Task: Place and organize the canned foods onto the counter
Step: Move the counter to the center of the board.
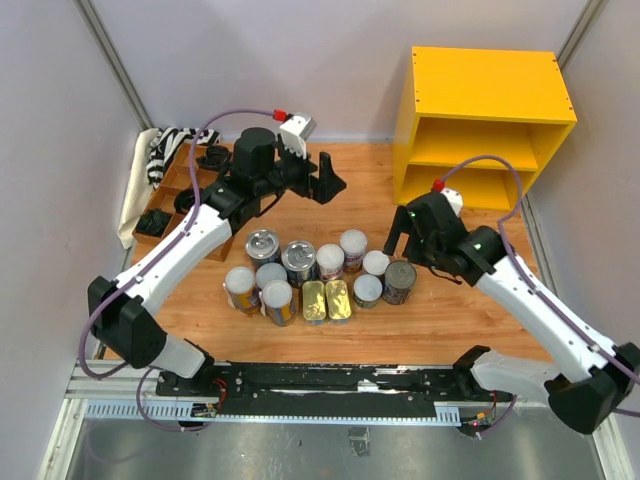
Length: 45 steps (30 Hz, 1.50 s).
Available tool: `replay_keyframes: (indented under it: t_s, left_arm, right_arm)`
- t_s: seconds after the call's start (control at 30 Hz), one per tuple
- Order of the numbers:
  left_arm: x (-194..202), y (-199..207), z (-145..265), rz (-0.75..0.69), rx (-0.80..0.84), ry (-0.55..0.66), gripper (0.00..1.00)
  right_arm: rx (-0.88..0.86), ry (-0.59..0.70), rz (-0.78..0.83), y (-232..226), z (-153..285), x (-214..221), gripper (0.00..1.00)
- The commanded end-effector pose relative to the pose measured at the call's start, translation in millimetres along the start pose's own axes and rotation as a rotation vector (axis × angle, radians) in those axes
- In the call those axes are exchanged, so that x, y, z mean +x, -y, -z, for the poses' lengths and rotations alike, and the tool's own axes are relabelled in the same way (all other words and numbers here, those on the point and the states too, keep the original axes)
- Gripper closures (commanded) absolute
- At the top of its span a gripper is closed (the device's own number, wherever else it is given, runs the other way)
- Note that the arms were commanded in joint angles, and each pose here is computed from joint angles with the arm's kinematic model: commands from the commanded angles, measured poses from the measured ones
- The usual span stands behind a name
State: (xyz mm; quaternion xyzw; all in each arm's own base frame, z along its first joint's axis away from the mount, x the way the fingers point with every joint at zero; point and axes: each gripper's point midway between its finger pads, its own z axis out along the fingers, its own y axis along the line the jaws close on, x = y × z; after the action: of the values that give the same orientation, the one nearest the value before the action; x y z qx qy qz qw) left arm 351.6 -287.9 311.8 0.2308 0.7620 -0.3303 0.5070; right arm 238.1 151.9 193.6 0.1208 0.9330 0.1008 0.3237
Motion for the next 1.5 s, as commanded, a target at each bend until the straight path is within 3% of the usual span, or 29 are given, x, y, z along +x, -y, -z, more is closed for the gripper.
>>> replay_keyframes:
  t_s: [0.0,0.2,0.33,0.57,0.9,1.13,1.47]
  left_arm:
    - [-49,-4,-29,-0.062,-0.054,0.159,0.00]
    - [-71,25,-92,-0.151,-0.071,0.260,0.00]
    - [-78,41,-140,-0.167,-0.077,0.304,0.00]
    - [-74,38,-207,-0.161,-0.208,0.360,0.00]
    - [-71,7,-246,-0.093,-0.362,0.474,0.01]
    - [-68,-11,-263,-0.093,-0.441,0.548,0.26]
    - [-75,-48,-254,-0.164,-0.536,0.578,0.46]
  right_arm:
    - [0.086,0.187,0.025,35,17,-48,0.02]
    - [0.203,0.251,-0.247,127,28,-79,0.02]
    - [0.242,0.297,-0.340,160,38,-87,0.01]
    - [0.190,0.239,-0.394,169,18,-77,0.01]
    - [0.145,0.203,-0.396,164,-2,-73,0.01]
    - [0.078,0.161,-0.432,153,-16,-71,0.00]
    - [0.039,0.137,-0.432,147,-21,-70,0.01]
